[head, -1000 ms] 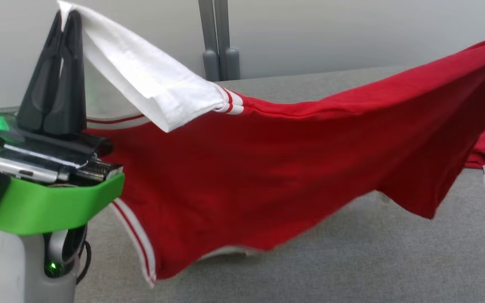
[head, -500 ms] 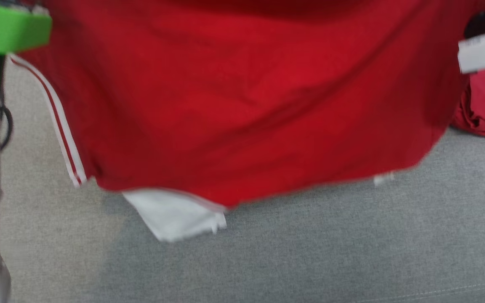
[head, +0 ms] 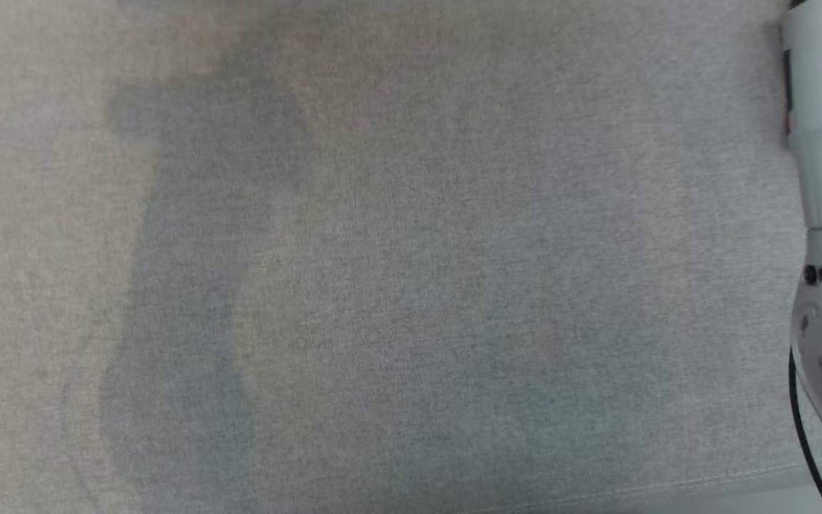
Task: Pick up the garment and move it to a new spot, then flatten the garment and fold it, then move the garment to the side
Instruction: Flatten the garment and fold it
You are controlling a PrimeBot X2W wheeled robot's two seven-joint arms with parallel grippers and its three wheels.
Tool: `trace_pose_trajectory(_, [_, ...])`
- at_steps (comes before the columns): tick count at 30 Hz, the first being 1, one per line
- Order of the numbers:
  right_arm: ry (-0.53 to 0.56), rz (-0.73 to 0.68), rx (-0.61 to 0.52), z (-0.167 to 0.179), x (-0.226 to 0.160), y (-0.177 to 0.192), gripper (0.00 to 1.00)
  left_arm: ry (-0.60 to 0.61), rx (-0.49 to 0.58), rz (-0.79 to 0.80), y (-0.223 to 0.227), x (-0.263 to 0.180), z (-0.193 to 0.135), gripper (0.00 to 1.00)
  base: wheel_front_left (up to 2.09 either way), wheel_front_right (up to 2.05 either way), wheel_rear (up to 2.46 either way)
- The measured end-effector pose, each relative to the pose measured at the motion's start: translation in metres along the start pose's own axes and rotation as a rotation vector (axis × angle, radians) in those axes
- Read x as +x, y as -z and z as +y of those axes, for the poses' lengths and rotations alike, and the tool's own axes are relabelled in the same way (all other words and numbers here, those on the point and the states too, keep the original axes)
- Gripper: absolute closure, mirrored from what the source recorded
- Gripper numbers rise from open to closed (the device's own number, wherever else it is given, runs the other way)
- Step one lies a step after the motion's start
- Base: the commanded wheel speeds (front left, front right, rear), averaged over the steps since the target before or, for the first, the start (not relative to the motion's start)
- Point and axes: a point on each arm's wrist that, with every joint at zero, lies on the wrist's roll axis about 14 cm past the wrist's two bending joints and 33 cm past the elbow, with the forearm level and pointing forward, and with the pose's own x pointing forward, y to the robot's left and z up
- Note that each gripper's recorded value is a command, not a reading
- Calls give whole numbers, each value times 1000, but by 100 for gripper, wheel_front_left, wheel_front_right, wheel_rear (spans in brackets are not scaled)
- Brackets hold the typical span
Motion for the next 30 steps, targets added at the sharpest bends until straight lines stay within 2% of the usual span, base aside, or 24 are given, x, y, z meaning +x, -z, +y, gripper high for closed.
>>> trace_pose_trajectory(3, [0, 109, 15, 7, -5, 59, 100, 6, -34, 105, 57, -17, -10, 100, 0, 0, 0])
trace_pose_trajectory(7, [-15, 266, 48, 24, -25, 135, 100, 13, -94, 269, 132, -60, -25, 100, 0, 0, 0])
trace_pose_trajectory(11, [-33, 383, 91, 40, -50, 189, 100, 6, -145, 344, 168, -94, -32, 100, 0, 0, 0])
trace_pose_trajectory(15, [-45, 371, 148, 54, -57, 195, 100, -5, -181, 326, 165, -117, -32, 100, 0, 0, 0])
trace_pose_trajectory(21, [-11, 387, 235, 49, -86, 194, 100, -13, -238, 321, 146, -157, -38, 100, 0, 0, 0])
trace_pose_trajectory(30, [-18, 381, 296, 45, -137, 165, 100, -46, -340, 401, 112, -238, -60, 100, 0, 0, 0])
